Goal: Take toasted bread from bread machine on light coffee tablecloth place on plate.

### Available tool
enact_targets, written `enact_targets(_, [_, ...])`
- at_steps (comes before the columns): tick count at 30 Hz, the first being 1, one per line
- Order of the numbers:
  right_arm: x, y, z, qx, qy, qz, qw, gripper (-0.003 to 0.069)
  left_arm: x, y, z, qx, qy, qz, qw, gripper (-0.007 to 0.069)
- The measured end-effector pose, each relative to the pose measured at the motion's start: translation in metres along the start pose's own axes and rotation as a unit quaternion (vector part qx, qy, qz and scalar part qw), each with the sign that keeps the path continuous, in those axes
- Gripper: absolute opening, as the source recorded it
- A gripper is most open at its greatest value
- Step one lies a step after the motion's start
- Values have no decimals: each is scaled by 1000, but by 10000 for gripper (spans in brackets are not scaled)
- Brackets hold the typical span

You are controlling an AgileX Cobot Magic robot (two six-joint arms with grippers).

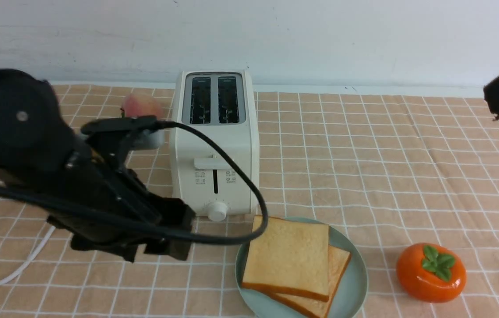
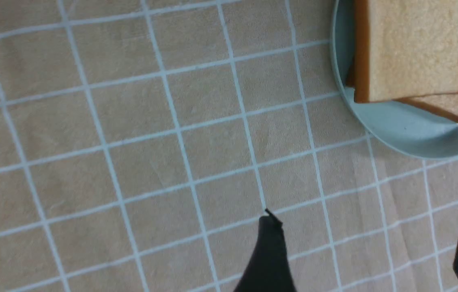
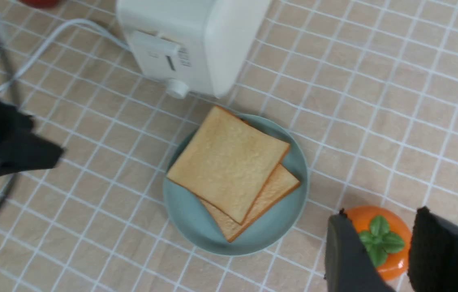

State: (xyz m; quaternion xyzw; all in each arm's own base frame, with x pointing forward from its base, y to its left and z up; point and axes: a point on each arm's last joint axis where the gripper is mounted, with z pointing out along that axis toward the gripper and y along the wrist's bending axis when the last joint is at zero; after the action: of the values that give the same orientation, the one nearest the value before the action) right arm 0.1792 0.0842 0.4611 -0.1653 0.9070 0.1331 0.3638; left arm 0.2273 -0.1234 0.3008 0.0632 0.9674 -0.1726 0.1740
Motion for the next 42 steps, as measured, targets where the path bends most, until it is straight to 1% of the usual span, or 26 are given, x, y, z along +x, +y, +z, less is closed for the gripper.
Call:
enact_targets(3, [17,-9,13,33,-14,31,999,239,13,-2,-28,11,-15,5,1000,553])
enact_targets(5, [36,-16,20,58,-39,56,996,227,25,-4,-45,33,-32,2,999,540])
enact_targets(7, [52,-21,29,71,-46,72,994,211,36,-4,-53,49,-44,3,998,526])
enact_targets(9, [74,-27,36,86,-68,93,990,160,54,-1,-58,63,-50,7,997,489])
enact_targets(12, [107,-33,44,97,-95,116,984,76,74,5,-62,68,-54,10,996,419])
enact_targets(14, [130,-38,48,106,-116,125,980,6,92,9,-67,74,-57,12,996,330])
enact_targets(15, [139,-40,49,111,-120,125,979,-8,97,10,-67,78,-54,11,995,302])
enact_targets(18, [172,-46,55,122,-146,146,971,-19,124,14,-72,109,-51,-6,993,152])
enact_targets(19, [174,-46,55,124,-145,144,971,-19,126,13,-74,112,-52,-6,992,132])
enact_targets(20, [185,-48,57,120,-156,166,966,-19,138,14,-77,135,-54,-19,989,53])
enact_targets(21, [194,-49,59,116,-163,184,962,-19,145,14,-78,150,-54,-29,987,9])
enact_targets(22, [201,-49,60,113,-166,200,959,-19,152,14,-80,163,-58,-34,984,-14])
enact_targets(25, [217,-51,63,107,-172,225,953,-19,166,15,-86,191,-75,-44,978,-14])
enact_targets(27, [225,-52,64,107,-178,228,951,-19,173,15,-90,209,-85,-49,973,-14])
enact_targets(30, [227,-53,64,111,-196,205,952,-18,182,16,-98,228,-106,-53,966,-14])
enact_targets(32, [226,-54,63,122,-205,176,955,-17,182,16,-100,233,-120,-53,964,-14])
enact_targets(33, [225,-55,63,131,-209,154,957,-15,181,16,-101,231,-130,-51,963,-14])
enact_targets(34, [224,-55,62,133,-209,147,958,-15,181,16,-101,230,-133,-50,963,-14])
enact_targets(36, [222,-58,61,162,-214,82,960,-14,173,21,-101,203,-185,-16,961,-14])
enact_targets(39, [221,-59,59,176,-218,53,959,-11,165,26,-103,161,-243,40,956,-14])
enact_targets(42, [221,-60,59,179,-218,48,958,-9,161,29,-105,137,-271,66,950,-14])
